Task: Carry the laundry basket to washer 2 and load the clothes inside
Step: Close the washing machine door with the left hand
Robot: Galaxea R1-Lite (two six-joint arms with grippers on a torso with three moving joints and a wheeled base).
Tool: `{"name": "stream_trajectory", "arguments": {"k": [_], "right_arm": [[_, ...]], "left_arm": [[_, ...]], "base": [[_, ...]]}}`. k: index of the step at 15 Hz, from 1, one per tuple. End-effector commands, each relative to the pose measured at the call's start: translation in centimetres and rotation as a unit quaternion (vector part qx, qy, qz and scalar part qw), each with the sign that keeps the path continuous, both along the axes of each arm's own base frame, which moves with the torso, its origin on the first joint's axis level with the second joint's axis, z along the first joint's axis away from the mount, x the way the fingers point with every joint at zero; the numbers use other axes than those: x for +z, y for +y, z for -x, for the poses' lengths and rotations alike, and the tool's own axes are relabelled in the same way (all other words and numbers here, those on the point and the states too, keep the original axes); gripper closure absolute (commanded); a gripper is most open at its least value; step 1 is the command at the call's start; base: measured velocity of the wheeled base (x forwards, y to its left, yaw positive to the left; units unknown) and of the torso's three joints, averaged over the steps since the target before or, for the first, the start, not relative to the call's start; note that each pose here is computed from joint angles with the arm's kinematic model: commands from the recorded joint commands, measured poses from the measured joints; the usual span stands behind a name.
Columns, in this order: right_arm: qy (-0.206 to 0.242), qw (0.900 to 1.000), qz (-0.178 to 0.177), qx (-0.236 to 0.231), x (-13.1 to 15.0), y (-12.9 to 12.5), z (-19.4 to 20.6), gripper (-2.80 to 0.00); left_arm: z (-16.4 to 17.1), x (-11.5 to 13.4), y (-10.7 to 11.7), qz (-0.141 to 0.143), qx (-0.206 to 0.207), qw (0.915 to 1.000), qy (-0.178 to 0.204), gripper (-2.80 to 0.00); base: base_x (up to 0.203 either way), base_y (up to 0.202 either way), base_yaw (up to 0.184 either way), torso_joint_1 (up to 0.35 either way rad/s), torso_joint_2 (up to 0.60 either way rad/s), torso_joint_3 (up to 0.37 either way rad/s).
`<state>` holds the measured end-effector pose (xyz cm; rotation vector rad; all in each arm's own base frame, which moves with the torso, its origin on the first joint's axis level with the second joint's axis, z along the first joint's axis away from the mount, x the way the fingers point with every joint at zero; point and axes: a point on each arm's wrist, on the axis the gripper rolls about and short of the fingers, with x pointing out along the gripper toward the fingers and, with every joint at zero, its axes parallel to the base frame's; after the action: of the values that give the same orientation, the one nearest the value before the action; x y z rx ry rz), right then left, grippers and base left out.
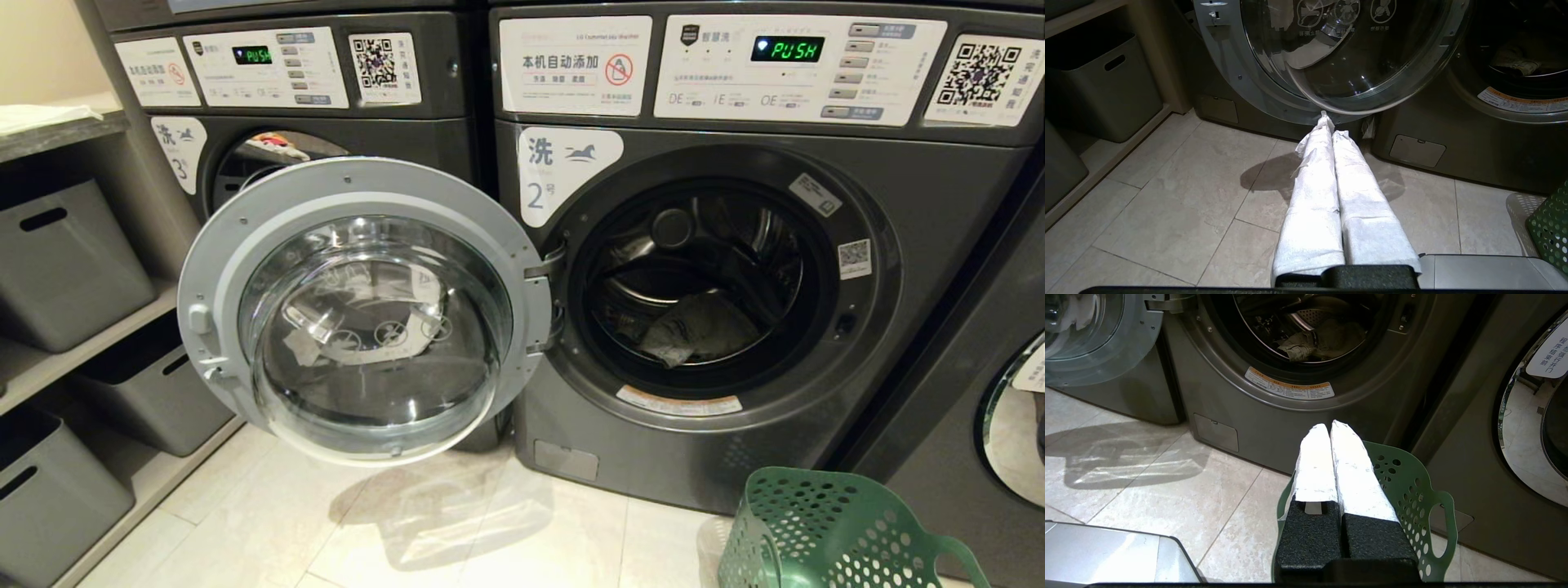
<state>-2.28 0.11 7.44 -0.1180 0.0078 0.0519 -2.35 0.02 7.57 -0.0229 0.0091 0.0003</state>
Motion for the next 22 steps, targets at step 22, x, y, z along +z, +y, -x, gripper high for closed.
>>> {"name": "stream_trajectory", "arguments": {"k": [22], "right_arm": [[0.000,1.000,-0.001,0.001,0.02,0.00,-0.01,0.00]], "left_arm": [[0.01,-0.02,-0.02,-0.024,-0.005,0.9997,0.002,0.00]], "base": [[-0.001,0.003,-0.068,0.001,0.00,0.001]]}}
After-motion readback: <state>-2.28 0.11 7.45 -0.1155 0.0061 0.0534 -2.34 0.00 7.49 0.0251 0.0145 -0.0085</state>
